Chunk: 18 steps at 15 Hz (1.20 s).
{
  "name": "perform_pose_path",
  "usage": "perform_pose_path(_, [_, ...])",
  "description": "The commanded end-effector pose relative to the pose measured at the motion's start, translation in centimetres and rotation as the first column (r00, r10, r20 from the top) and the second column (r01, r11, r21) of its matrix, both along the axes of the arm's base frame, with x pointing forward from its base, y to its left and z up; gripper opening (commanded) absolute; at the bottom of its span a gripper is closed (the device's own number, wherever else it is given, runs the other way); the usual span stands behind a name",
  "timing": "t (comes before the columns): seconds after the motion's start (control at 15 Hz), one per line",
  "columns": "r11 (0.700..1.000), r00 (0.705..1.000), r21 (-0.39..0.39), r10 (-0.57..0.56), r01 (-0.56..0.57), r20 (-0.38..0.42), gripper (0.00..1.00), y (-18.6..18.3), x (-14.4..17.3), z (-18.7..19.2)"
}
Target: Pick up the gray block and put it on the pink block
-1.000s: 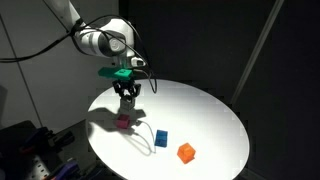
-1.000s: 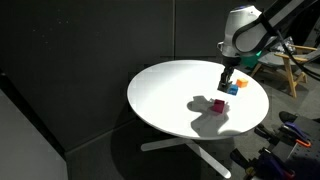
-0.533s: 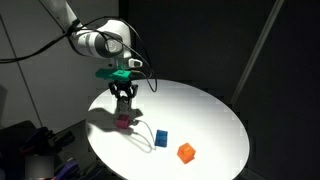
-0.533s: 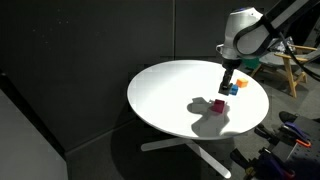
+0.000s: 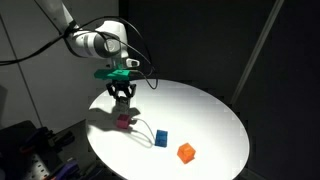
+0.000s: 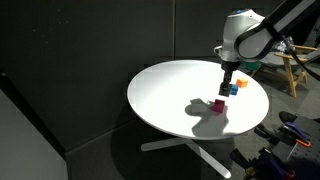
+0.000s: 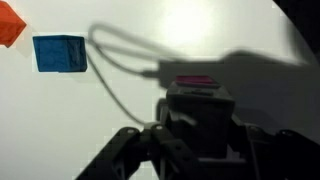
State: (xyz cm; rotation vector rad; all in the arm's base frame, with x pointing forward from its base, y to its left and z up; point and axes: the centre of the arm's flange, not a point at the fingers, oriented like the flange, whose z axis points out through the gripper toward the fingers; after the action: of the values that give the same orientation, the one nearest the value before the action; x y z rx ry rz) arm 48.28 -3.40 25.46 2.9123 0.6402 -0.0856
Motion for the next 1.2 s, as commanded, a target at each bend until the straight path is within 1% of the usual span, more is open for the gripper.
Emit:
perform_pose_path(0.0, [0.999, 0.999, -0.028, 0.033, -0.032, 0.020, 0.27, 0.7, -0.4, 0.0])
perform_pose_path(0.47, [0.996, 0.998, -0.056, 0.065, -0.064, 0.018, 0.27, 1.2, -0.2, -1.5])
perform_pose_path(1.13, [0.997, 0.999, -0.071, 0.038, -0.036, 0.018, 0.27, 1.4, 0.0, -3.4])
